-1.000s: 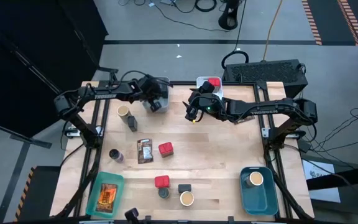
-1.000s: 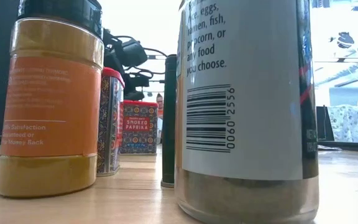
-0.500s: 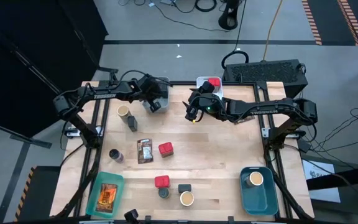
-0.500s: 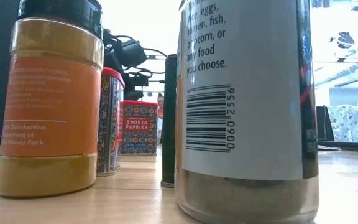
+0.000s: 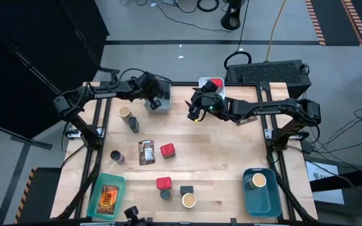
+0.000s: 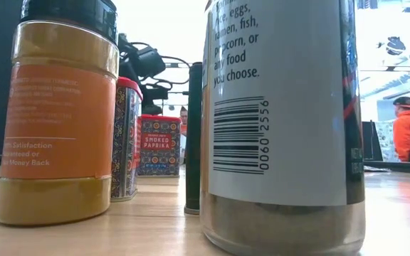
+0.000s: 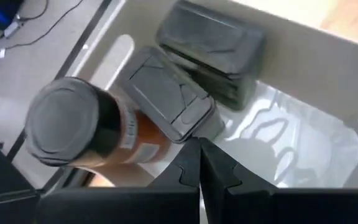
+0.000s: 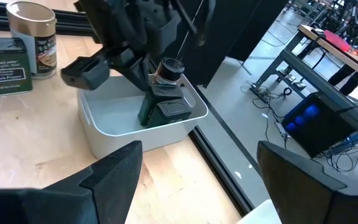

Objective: Sort spices by type
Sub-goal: Put the black spice can into the gray bin

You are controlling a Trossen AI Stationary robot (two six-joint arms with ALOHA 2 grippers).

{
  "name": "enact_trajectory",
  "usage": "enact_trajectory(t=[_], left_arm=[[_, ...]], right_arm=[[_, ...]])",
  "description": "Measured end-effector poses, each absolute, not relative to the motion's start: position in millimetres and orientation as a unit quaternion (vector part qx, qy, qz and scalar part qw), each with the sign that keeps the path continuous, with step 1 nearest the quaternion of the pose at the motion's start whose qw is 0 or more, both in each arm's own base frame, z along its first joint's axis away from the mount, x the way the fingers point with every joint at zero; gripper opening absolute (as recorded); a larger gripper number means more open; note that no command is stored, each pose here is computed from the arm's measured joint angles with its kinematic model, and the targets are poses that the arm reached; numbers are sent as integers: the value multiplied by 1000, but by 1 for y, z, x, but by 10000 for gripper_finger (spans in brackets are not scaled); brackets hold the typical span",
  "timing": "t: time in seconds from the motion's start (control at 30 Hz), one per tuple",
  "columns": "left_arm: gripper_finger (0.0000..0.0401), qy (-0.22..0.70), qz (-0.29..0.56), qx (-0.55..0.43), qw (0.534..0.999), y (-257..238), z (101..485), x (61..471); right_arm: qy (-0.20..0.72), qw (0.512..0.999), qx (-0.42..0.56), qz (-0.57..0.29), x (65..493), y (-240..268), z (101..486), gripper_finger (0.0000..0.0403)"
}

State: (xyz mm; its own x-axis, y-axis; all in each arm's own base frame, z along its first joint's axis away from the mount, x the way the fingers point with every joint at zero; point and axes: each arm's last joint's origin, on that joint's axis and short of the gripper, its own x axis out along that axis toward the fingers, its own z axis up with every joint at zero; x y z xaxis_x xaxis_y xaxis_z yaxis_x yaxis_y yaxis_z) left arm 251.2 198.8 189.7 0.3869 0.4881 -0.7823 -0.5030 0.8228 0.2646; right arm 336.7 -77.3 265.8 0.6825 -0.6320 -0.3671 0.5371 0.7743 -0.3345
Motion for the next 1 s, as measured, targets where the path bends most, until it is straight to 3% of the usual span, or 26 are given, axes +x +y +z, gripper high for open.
enact_trajectory(t=[0.33,0.57,0.87,1.0], left_arm=[[2,446,281,-17,850,201,190,254],[2,457,299,-13,837,189,207,246],[1,469,367,-17,803,201,196,242],[1,472,357,-23,806,203,190,245]], right_arm=[[237,912,-100,-321,337,-77,266,300],[240,911,-100,-320,336,-77,265,300],[240,910,-97,-324,336,-80,265,300],[243,909,-98,-324,336,-80,265,300]])
